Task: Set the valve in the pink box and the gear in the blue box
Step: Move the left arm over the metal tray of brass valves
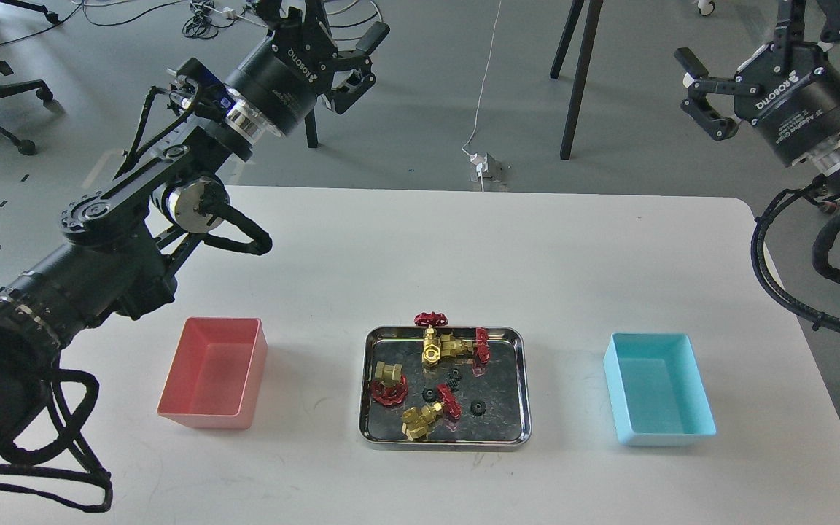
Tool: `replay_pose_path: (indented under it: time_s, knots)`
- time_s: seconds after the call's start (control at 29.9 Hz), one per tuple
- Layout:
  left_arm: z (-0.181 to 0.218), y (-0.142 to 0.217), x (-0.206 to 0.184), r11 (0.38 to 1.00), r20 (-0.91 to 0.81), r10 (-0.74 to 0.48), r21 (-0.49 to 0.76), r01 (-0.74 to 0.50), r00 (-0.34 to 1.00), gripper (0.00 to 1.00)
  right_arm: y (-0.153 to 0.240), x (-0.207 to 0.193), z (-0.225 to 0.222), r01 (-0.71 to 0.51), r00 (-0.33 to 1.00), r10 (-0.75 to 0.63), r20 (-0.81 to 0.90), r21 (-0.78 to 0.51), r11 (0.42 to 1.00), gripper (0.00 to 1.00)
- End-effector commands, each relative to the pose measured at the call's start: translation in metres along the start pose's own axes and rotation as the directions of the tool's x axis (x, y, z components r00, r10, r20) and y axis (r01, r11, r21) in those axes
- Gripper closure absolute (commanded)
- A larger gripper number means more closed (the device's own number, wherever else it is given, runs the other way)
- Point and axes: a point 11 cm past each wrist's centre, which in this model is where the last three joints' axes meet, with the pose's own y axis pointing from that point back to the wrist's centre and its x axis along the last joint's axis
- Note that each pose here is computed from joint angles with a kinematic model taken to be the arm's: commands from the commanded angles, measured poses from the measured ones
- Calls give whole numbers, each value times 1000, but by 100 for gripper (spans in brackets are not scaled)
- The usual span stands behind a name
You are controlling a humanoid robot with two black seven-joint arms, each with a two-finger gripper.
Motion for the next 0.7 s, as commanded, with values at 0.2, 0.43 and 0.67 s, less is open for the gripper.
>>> replay_pose_path:
  time_s: [0.2, 0.43, 0.67]
  knots:
    - [17, 24, 40, 980, -126, 157, -99, -170, 979, 0, 1, 14, -33, -51, 998, 48, 28, 124, 991, 0]
    - [32, 3, -2, 970, -269, 34, -225, -97, 962, 0, 3, 15, -35, -56, 998, 52, 32, 127, 990, 0]
    - [108, 11, -50, 959, 204, -272, -22, 282, 940, 0, 0, 13, -41, -47, 999, 44, 20, 125, 991, 0]
